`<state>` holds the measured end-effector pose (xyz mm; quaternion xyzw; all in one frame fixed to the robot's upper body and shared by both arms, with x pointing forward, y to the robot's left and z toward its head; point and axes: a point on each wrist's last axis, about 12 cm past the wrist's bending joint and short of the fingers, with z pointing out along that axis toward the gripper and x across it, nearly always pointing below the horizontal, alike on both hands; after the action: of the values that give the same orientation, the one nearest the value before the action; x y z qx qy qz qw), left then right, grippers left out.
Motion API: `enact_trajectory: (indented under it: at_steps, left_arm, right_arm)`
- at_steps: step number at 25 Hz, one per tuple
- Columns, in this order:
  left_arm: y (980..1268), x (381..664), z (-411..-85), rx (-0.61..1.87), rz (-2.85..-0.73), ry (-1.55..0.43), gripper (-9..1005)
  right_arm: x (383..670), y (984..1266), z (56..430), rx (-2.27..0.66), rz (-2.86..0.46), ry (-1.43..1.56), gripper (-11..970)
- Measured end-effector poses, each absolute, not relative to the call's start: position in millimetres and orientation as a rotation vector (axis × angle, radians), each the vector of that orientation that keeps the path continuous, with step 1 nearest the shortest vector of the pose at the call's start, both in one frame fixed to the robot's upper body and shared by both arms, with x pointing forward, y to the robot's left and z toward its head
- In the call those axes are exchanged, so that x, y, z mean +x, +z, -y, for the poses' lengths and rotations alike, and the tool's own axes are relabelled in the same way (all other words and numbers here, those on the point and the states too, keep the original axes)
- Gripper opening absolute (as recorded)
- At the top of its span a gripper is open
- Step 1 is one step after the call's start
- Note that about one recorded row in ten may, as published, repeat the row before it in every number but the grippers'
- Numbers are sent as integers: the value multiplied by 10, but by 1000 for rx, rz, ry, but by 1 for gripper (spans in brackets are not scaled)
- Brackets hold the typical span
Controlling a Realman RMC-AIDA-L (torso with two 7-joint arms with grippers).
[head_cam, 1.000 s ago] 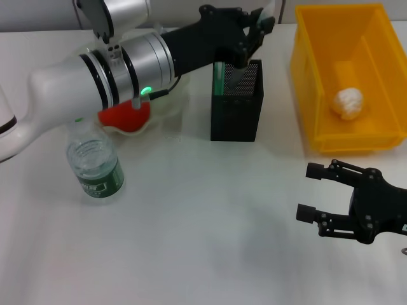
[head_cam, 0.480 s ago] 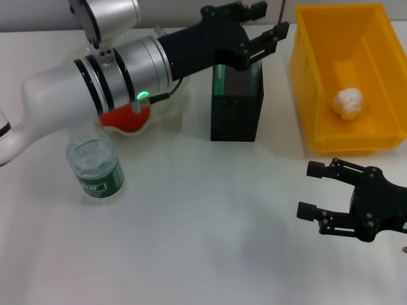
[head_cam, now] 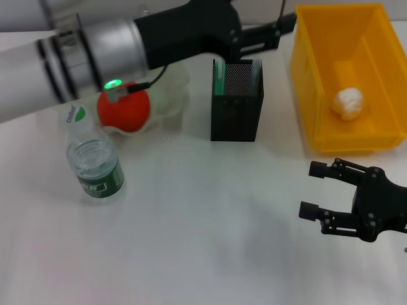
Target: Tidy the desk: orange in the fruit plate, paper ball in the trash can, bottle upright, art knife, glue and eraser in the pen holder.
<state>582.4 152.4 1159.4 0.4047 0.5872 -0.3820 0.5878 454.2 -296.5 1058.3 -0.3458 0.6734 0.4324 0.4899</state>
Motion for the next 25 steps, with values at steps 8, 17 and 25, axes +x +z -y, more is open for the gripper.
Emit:
enact_trajectory:
  at_steps: [8,17,25]
  left_arm:
    - [11461,5136,-2074,1052,-1313,-965,791]
    - [10840,4598,-2443,1094,-1434,-1077,792]
    - [10505,4550,-2566,1090,-1589,-1123,790]
  right_arm:
    - [4526,10613,3063,-834,-1636,1033,840]
    - [4436,10697,3158,-911,-1580,1071,840]
    - [4412,10625,2997,-1045,-1578,1114,840]
